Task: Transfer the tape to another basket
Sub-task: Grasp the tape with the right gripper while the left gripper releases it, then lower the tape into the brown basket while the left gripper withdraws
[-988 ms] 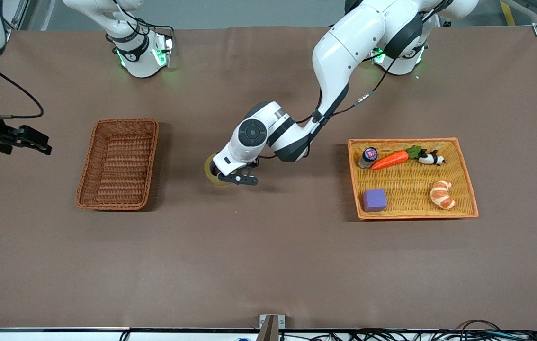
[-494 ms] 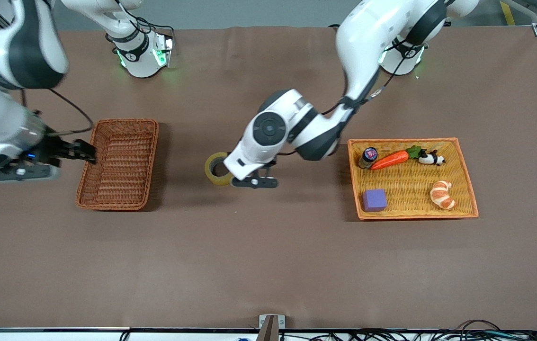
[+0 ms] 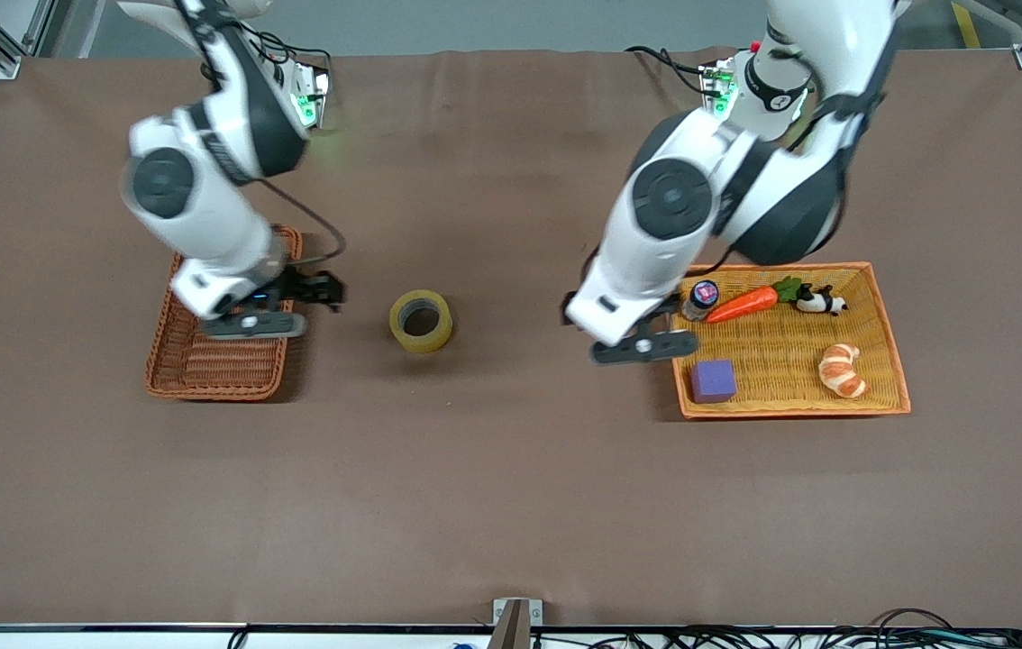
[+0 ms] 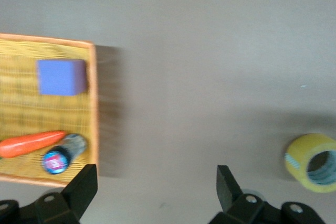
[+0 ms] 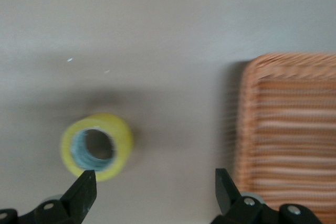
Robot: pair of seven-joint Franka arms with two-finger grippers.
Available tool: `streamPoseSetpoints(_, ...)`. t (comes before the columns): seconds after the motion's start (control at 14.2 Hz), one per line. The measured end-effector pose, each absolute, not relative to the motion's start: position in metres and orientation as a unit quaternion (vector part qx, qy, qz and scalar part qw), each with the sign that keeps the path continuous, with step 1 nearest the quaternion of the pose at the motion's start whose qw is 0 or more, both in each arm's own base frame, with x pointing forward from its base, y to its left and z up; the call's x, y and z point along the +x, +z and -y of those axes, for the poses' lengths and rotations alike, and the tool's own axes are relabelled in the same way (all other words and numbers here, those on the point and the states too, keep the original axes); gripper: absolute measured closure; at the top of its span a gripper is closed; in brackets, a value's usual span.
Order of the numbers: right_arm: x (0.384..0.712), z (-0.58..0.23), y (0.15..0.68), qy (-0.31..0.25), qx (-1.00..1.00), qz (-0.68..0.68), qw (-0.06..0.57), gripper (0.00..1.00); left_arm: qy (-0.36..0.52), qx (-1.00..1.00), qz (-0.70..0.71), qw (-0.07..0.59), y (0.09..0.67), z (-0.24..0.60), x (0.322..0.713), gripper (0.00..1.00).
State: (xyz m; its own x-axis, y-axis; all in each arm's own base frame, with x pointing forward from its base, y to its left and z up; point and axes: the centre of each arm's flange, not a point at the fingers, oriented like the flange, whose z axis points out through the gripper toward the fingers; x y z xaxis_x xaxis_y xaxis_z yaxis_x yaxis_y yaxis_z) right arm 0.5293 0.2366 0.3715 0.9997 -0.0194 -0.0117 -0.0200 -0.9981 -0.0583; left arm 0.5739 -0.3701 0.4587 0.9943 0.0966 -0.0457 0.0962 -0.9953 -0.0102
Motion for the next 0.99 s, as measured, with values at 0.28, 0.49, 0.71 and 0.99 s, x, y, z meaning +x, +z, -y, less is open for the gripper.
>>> streamPoseSetpoints(0.28, 0.512, -0.284, 0.286, 0.024, -0.997, -0.038, 0.057, 0.0, 0.013, -0.999, 0.037, -0.005, 0.491, 0.289, 0.566, 0.0)
streamPoseSetpoints(0.49, 0.503, -0.295, 0.227, 0.059, -0.996, -0.038, 0.06, 0.0, 0.001, -1.0, 0.029, -0.01, 0.506, 0.242, 0.553, 0.0)
streamPoseSetpoints(0.71, 0.498, -0.298, 0.205, 0.079, -0.994, -0.039, 0.057, 0.0, -0.011, -1.0, 0.011, -0.011, 0.523, 0.203, 0.544, 0.0)
streamPoseSetpoints(0.99, 0.5, -0.296, 0.205, 0.081, -0.993, -0.063, 0.054, 0.09, -0.007, -0.999, -0.028, -0.014, 0.551, 0.167, 0.54, 0.0)
